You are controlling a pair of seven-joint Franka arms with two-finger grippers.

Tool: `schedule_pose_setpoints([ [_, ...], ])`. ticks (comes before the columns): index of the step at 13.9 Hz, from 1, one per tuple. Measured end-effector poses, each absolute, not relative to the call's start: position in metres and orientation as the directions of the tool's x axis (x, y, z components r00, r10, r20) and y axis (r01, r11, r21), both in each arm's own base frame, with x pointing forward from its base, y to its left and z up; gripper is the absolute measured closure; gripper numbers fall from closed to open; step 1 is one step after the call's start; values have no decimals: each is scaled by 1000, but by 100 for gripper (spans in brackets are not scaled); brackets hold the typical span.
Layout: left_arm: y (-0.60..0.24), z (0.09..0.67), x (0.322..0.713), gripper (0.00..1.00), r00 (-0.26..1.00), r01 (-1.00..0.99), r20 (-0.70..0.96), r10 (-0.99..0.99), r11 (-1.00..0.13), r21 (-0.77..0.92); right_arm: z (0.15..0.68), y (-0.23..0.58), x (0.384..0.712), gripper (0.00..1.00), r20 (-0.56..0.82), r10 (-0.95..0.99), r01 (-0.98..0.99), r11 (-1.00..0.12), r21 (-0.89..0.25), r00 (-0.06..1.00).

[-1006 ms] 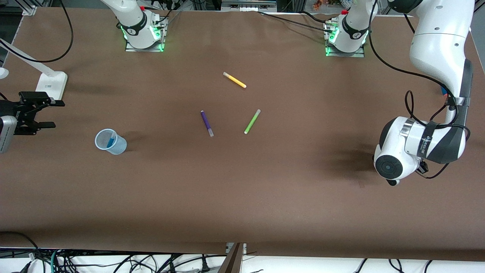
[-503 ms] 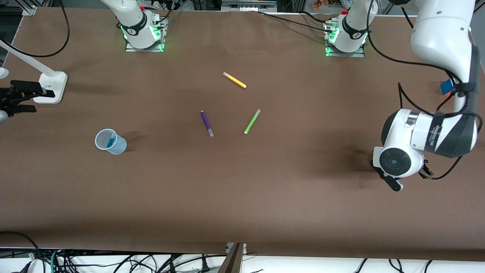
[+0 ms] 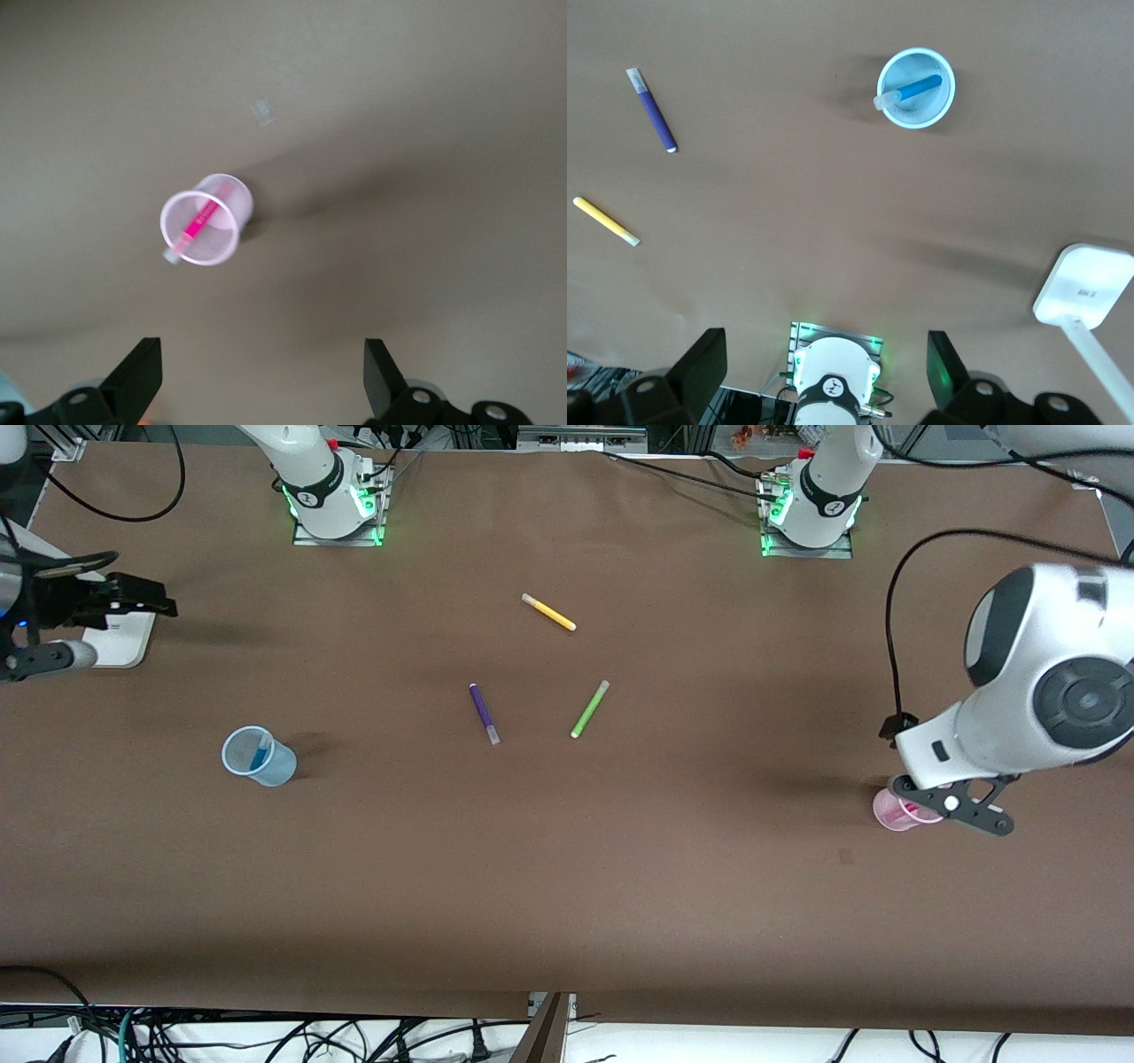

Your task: Place pink and blue markers in matching cups

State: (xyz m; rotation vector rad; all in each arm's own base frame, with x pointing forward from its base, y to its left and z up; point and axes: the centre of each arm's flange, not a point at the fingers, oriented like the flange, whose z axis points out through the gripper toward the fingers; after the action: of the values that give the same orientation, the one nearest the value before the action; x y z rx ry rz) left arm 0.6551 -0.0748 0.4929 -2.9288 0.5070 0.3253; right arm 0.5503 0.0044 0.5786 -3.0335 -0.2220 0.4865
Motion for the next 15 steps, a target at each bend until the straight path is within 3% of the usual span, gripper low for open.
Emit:
schedule_pose_setpoints([
  [8,-84,568,573,0,985,-118,-123,-119,-993,21,620,-23,518,0,-218,91,93,-996,-1,972],
  [15,-42,589,564,0,996,-27,-84,-32,-998,64,611,-5,520,0,-235,1,7,-1000,27,972],
])
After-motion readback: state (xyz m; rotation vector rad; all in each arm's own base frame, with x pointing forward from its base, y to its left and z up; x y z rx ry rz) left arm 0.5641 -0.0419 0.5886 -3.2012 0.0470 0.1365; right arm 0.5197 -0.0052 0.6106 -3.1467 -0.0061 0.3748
